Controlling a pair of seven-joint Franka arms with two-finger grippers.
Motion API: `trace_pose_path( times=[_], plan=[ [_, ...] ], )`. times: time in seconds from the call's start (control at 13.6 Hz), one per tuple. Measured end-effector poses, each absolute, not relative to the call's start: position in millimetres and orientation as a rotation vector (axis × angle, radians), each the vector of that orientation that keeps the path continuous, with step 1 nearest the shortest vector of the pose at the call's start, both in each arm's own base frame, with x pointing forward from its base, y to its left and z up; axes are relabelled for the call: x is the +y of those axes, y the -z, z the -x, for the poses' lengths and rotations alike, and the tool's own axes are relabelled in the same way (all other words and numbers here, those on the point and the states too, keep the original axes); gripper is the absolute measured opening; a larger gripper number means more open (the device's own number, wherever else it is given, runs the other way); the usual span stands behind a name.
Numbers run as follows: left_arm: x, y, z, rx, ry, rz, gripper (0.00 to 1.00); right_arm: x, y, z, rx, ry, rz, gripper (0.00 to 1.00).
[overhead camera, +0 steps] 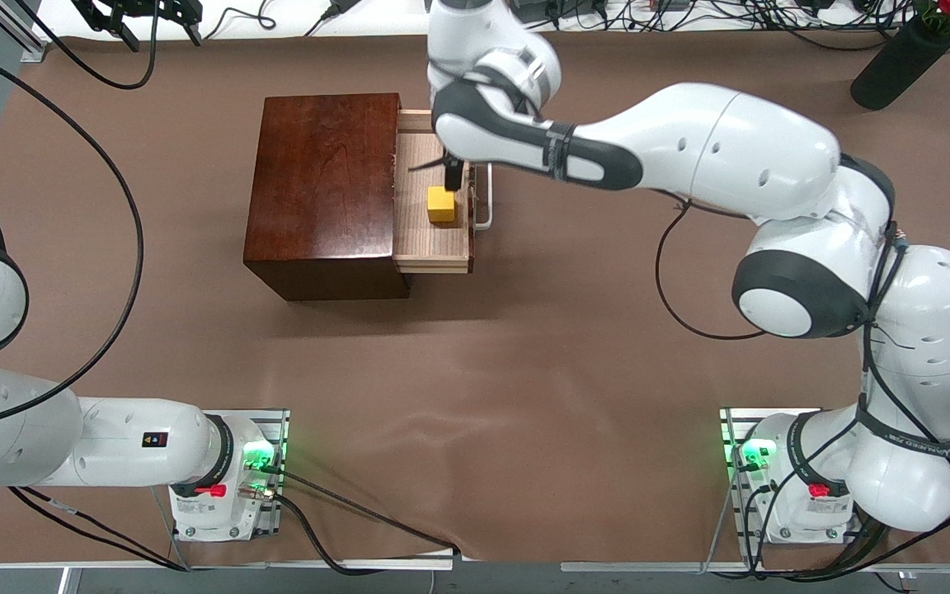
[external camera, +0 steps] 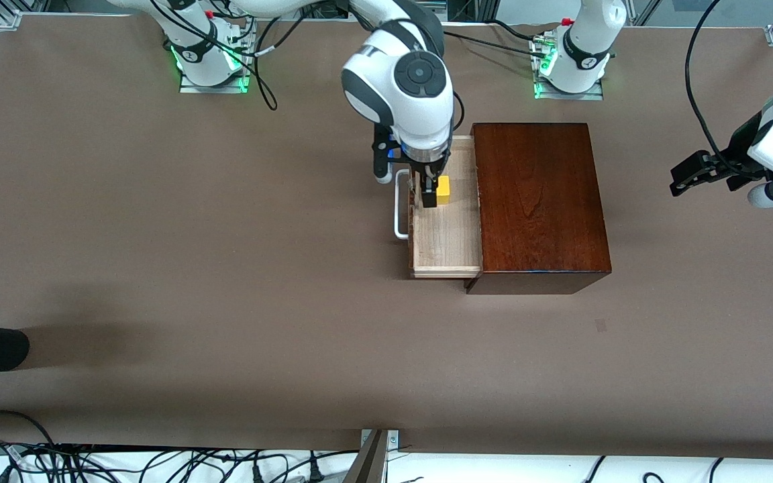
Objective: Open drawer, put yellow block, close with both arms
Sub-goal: 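Lower the yellow cube into the open drawer and open the right gripper, then retract the right gripper from the drawer toward its rest side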
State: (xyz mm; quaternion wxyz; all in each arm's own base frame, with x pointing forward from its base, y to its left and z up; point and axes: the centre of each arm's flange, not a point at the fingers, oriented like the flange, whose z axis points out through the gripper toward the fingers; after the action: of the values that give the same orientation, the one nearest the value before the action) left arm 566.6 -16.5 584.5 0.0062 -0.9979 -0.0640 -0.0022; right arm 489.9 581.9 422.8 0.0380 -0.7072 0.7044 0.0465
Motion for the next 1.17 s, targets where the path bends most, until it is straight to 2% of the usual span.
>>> trace_pose_path(
  times=[0.29, 0.44, 0.88, 1.17],
  plan=[
    [-19.3, -581.2, -568.1, -0.192, -0.002, 3.123, 1.0, 507.6, -499.2, -524.2, 2.037, -0.11, 2.329, 1.0],
    [-18.4, -585.0, -568.9, -0.195, 0.013, 3.124, 1.0, 465.6, -521.3, -535.7, 1.903, -0.113, 2.514, 1.0],
    [-24.5, -578.9, -575.5, -0.178, 0.0, 3.125, 1.0, 344.3, -548.1, -582.0, 1.613, -0.158, 2.769, 1.0],
    [-64.5, -576.5, -573.3, -0.216, -0.031, 3.179, 1.0, 237.2, -558.8, -602.7, 1.356, -0.204, 2.895, 1.0]
  ],
)
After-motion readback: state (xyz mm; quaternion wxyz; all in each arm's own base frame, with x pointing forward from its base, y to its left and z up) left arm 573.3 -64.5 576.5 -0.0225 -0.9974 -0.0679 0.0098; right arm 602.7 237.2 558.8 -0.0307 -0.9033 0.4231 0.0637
